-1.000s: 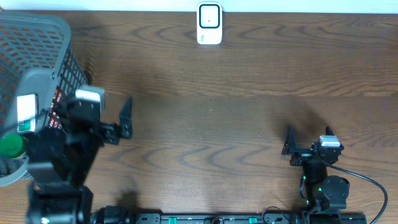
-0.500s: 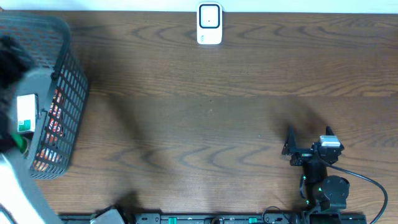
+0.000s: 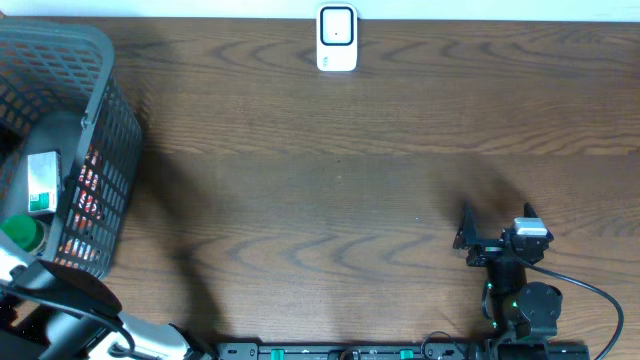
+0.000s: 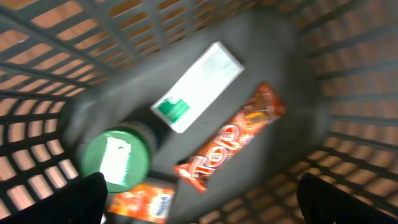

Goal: Scan the item barcode
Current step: 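Reach into the basket and grasp the green-capped jar with the left gripper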

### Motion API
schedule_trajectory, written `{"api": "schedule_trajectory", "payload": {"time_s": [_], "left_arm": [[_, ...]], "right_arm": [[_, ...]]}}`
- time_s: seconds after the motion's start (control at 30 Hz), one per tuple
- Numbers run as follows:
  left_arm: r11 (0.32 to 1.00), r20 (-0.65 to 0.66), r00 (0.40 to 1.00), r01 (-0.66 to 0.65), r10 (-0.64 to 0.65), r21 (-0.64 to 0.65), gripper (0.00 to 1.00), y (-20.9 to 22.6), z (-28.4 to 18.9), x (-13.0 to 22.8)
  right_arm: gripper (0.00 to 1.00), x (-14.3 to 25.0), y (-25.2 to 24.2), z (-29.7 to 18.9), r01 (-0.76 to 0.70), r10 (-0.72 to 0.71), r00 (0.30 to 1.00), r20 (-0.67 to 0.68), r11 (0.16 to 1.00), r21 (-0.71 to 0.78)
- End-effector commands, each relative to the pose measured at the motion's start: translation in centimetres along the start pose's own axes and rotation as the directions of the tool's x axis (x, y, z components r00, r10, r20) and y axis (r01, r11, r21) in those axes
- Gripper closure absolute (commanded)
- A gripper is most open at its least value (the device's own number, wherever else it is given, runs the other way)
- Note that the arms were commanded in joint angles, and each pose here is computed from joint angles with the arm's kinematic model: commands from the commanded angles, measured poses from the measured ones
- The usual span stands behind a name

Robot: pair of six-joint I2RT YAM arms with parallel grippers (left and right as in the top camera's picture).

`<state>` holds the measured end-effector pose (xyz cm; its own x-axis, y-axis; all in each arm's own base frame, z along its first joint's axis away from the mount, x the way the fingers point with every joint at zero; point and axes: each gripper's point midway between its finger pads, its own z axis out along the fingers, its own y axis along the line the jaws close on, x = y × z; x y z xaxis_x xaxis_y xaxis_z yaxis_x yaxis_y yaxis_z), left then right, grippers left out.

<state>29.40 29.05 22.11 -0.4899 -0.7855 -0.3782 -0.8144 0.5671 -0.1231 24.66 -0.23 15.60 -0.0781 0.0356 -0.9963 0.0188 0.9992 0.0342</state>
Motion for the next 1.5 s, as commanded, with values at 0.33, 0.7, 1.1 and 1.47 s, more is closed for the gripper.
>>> {"api": "schedule_trajectory", "payload": {"time_s": [0.33,0.7,1.1,1.47], "left_arm": [[0.953,-0.155,0.982,-0.149,0.110,-0.264,0.02,6.7,2.7,3.7],[0.968,-0.182,0.980,-0.126,0.087,-0.218,0.02,8.6,6.8,5.7],[0.978,-0.194,0.980,-0.091,0.054,-0.186,0.02,8.8,12.4,9.2],[0.985,-0.195,0.981,-0.013,-0.021,-0.173,0.02,9.0,16.1,9.6]], "right_arm": [[0.01,0.0,-0.2,0.0,0.015,-0.015,1.000,0.003,1.000,0.006],[0.01,0.0,-0.2,0.0,0.014,-0.014,1.000,0.003,1.000,0.006],[0.01,0.0,-0.2,0.0,0.014,-0.014,1.000,0.003,1.000,0.006],[0.01,0.0,-0.2,0.0,0.015,-0.015,1.000,0.003,1.000,0.006]]}}
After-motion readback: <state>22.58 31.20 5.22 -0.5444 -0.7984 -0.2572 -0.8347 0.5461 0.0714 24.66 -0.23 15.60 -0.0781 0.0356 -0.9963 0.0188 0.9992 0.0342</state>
